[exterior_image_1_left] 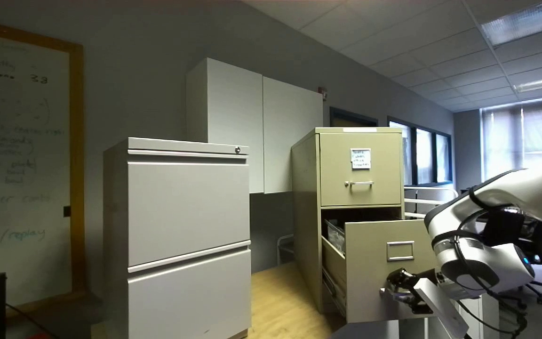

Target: Open the bottom drawer of the cabinet to the right.

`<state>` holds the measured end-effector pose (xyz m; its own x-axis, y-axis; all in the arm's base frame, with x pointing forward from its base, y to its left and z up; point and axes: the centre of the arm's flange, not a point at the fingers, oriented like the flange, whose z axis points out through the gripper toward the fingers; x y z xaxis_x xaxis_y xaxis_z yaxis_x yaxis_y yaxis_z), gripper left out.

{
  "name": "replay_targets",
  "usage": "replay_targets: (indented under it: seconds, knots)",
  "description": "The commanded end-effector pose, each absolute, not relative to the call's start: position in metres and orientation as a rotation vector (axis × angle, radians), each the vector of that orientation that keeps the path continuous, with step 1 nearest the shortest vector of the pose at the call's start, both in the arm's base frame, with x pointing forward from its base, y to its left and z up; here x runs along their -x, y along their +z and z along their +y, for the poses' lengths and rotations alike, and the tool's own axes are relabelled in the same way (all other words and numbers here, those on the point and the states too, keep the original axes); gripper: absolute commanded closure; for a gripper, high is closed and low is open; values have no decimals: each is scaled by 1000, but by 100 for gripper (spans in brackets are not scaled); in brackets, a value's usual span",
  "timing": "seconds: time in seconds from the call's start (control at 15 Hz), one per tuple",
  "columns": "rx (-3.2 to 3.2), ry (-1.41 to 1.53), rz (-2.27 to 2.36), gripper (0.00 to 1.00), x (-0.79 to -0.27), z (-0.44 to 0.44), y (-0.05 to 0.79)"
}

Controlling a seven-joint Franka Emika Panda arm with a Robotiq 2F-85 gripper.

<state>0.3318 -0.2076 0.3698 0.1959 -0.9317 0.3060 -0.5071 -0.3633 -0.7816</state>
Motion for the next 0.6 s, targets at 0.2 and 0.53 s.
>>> replay_targets:
  seconds: [0.2, 0.53]
  knots:
    - [2030, -993, 1165, 98, -281, -117, 352]
    - [2062, -1038, 1186, 98, -280, -103, 357]
